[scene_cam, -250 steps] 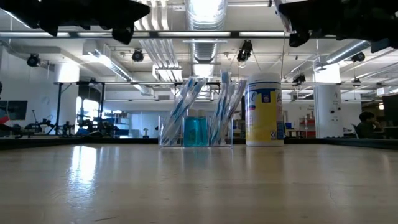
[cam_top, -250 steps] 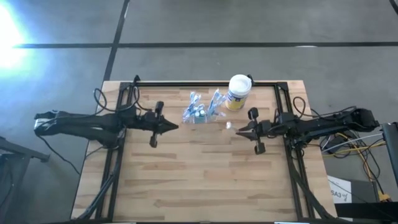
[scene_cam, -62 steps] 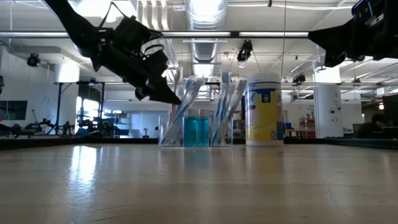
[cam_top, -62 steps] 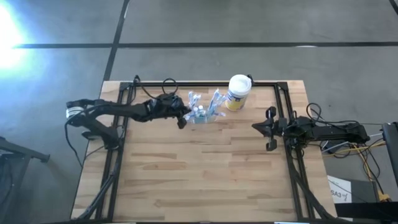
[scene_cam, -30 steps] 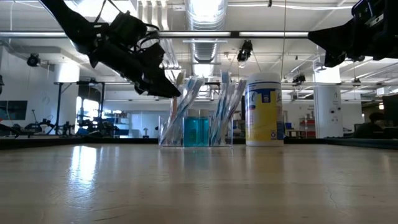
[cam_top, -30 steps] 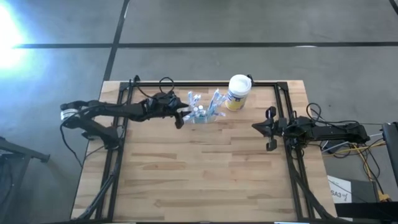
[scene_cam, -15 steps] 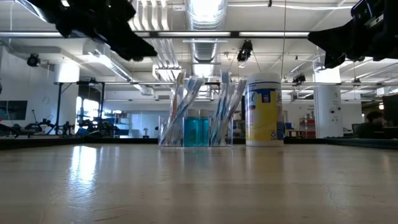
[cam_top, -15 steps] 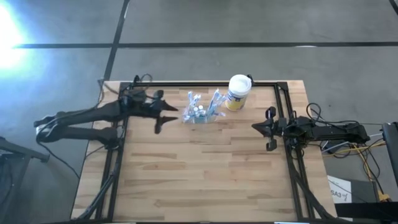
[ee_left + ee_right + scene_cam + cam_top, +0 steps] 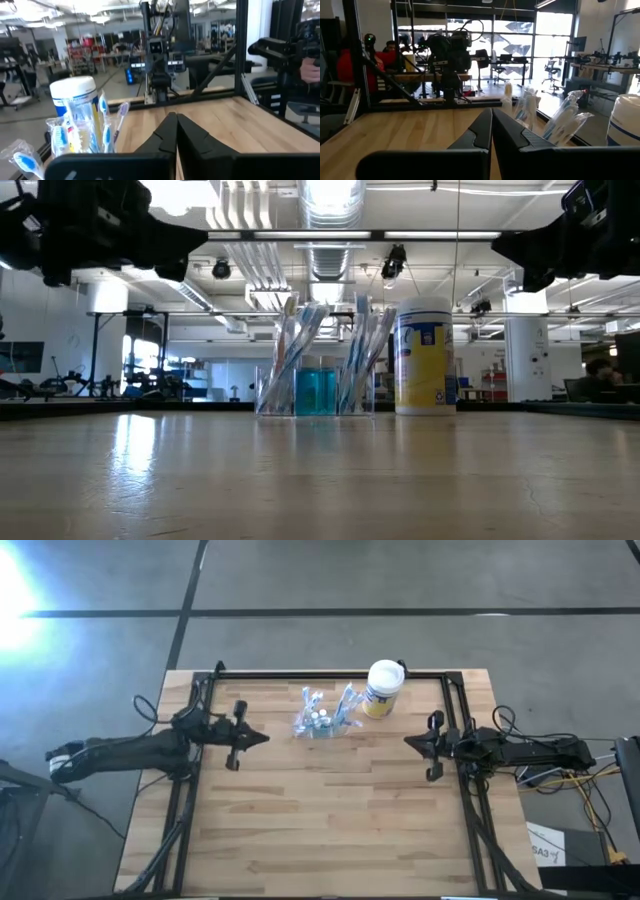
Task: Pick & Place toothbrushing station
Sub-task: Return to Home Position
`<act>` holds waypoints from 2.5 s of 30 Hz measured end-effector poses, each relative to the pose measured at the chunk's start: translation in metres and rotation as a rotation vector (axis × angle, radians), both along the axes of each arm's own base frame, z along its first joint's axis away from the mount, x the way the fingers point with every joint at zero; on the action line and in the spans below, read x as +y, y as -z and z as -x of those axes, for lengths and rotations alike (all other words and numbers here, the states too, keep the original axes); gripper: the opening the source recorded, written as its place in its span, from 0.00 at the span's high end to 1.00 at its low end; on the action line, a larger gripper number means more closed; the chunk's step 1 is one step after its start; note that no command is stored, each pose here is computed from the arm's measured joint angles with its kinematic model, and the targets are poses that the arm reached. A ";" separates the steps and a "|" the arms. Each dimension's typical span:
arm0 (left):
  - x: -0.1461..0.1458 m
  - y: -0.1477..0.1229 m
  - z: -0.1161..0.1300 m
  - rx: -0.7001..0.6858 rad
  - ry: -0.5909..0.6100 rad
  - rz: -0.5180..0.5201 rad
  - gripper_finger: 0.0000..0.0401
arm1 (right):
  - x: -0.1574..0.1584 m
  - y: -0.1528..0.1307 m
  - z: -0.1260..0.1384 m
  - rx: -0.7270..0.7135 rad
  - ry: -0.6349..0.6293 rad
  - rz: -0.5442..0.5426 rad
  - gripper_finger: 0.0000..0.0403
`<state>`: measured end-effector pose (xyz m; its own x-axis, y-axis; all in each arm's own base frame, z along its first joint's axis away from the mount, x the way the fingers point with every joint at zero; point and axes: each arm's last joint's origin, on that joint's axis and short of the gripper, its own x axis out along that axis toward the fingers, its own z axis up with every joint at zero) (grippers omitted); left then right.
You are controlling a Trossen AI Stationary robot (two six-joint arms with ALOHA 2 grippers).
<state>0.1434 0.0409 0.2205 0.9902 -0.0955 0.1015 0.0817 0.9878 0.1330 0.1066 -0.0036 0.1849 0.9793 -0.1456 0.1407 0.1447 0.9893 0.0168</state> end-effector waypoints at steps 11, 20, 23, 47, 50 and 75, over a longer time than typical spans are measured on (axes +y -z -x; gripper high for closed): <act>-0.005 0.018 0.007 -0.010 0.083 -0.012 0.99 | 0.000 0.001 -0.001 0.012 0.005 -0.010 0.98; -0.007 0.038 0.012 0.021 0.105 0.004 0.99 | 0.000 0.006 -0.003 0.061 0.002 -0.058 0.98; -0.008 0.042 0.014 -0.002 0.106 -0.002 0.99 | -0.001 0.008 -0.004 0.073 0.031 -0.061 0.98; -0.008 0.044 0.015 0.002 0.103 -0.004 0.97 | -0.003 0.006 -0.004 0.051 0.067 -0.071 0.98; -0.008 0.044 0.015 0.001 0.100 -0.011 0.98 | -0.003 0.003 -0.004 0.024 0.069 -0.050 0.98; -0.009 0.047 0.021 0.045 0.073 0.074 0.99 | -0.004 -0.024 0.021 0.015 0.100 -0.142 0.98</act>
<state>0.1222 0.0321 0.1737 0.9847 -0.1612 0.0662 0.1578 0.9860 0.0541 0.0852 -0.0081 0.2090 0.9607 -0.2601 0.0969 0.2440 0.9577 0.1524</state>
